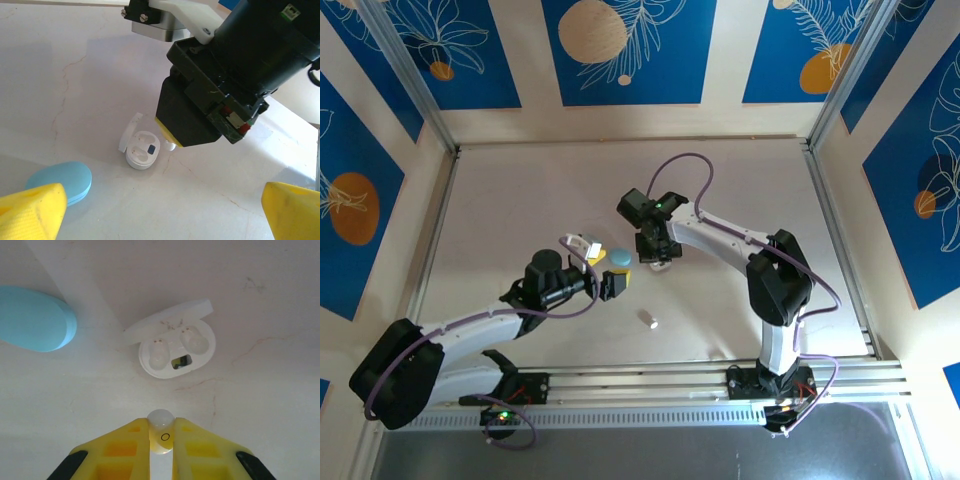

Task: Insert the wireless bluetooth earbuds into the charging case

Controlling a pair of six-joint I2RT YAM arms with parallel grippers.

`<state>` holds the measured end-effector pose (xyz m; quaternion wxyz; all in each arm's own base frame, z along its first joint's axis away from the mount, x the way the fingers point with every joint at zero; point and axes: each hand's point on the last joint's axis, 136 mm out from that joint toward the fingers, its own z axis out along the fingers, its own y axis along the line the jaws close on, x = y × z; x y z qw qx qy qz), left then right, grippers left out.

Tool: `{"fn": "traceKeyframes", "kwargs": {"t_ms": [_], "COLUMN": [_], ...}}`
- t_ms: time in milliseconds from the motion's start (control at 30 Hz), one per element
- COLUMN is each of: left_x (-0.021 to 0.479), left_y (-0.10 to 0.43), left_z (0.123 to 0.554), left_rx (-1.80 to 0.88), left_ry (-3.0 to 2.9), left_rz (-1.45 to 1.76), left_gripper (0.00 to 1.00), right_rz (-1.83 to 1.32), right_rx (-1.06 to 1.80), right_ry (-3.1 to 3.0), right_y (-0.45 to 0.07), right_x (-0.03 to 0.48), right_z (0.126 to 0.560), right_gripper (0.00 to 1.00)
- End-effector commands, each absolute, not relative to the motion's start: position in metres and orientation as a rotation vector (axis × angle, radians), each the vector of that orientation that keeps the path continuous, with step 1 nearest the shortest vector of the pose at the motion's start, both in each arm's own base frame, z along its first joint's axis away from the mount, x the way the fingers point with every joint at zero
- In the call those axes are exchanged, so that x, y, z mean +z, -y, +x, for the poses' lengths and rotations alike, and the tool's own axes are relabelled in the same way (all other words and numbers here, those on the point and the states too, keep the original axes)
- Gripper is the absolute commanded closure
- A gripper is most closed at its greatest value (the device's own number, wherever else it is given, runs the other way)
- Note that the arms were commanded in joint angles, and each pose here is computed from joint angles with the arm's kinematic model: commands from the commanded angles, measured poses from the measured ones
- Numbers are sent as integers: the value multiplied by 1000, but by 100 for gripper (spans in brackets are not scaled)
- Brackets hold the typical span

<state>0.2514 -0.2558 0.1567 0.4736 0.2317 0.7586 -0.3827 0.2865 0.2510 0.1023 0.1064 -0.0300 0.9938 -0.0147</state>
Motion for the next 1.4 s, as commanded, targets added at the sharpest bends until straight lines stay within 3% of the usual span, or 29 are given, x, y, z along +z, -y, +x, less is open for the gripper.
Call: {"fn": "traceKeyframes", "kwargs": {"t_ms": [0, 1367], "left_x": [160, 166], "left_y": [252, 250], "left_z": [253, 249], "left_rx": [-936, -942], "left_ry": [-1843, -1811], "left_rz": [541, 548], "left_gripper": [0, 0], "right_rz": [-81, -73], "right_rx": [-202, -214], "right_ry": [-2921, -2919], "right_y": [-236, -254], "right_x": [110, 72], "right_z": [281, 307], "right_gripper": [87, 87]}}
